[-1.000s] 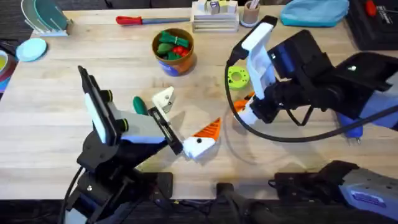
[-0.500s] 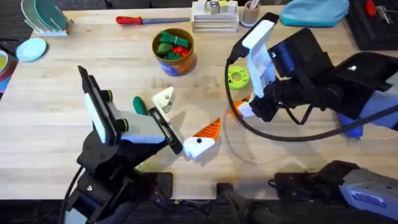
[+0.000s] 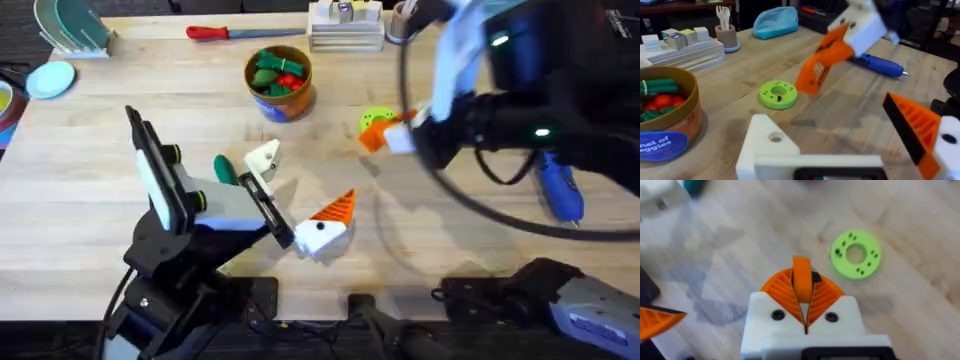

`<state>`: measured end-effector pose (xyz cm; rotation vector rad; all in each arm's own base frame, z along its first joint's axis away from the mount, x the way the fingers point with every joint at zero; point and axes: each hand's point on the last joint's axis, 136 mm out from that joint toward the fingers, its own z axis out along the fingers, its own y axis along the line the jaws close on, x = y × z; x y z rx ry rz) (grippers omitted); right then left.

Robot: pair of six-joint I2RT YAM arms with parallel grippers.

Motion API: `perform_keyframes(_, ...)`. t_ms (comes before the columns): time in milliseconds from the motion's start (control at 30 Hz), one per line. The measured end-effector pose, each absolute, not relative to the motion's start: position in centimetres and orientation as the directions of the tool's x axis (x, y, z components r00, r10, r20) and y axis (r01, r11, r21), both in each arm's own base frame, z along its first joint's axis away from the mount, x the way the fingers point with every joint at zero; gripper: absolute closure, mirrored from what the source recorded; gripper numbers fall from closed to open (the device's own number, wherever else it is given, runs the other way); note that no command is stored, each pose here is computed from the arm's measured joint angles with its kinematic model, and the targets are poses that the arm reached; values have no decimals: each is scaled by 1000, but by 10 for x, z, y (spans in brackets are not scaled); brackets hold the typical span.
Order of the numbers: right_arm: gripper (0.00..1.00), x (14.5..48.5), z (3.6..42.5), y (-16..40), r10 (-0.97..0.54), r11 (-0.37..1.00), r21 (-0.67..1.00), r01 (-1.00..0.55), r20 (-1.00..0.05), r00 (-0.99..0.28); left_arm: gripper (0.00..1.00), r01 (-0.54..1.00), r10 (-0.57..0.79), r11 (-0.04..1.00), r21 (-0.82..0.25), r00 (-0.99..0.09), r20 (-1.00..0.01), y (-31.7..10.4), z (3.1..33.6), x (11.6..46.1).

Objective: Pick up the gripper from the table and insert it into the empty holder that is missing its gripper. Then pick up a screw, insert it into the mounting hole, and use the screwdriver to tighten it. Finally, clean up the table by picking up the vegetable and placing it into the bucket.

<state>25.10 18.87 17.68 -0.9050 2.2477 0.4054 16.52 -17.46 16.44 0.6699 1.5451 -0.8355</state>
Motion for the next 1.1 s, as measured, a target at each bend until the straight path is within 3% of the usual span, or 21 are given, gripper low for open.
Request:
perform_keyframes(167,992,272,231,171,-280,805,84,-588,-820,-500,8,805,-41,577,-137,-139,-989,-175,164,165)
perform_keyframes(267,992,279,247,151,-160,855,141,-499,-843,-513,8,805,-41,577,-137,-139,-989,-175,164,165)
perform_keyframes(500,992,283,254,111,129,901,321,-293,-841,-525,8,805,-41,577,-137,-139,-989,-175,164,165)
perform_keyframes(633,992,286,246,114,290,838,462,-291,-828,-479,8,805,-41,577,-137,-139,-989,-175,164,165)
perform_keyframes(733,992,285,238,128,381,751,574,-326,-781,-495,9,805,-41,577,-137,-139,-989,-175,164,165)
perform_keyframes(867,992,279,211,146,477,631,739,-235,-609,-634,8,805,-41,577,-137,-139,-989,-175,164,165)
perform_keyframes(1100,992,272,202,203,407,438,861,-258,-446,-797,8,805,-41,577,-137,-139,-989,-175,164,165)
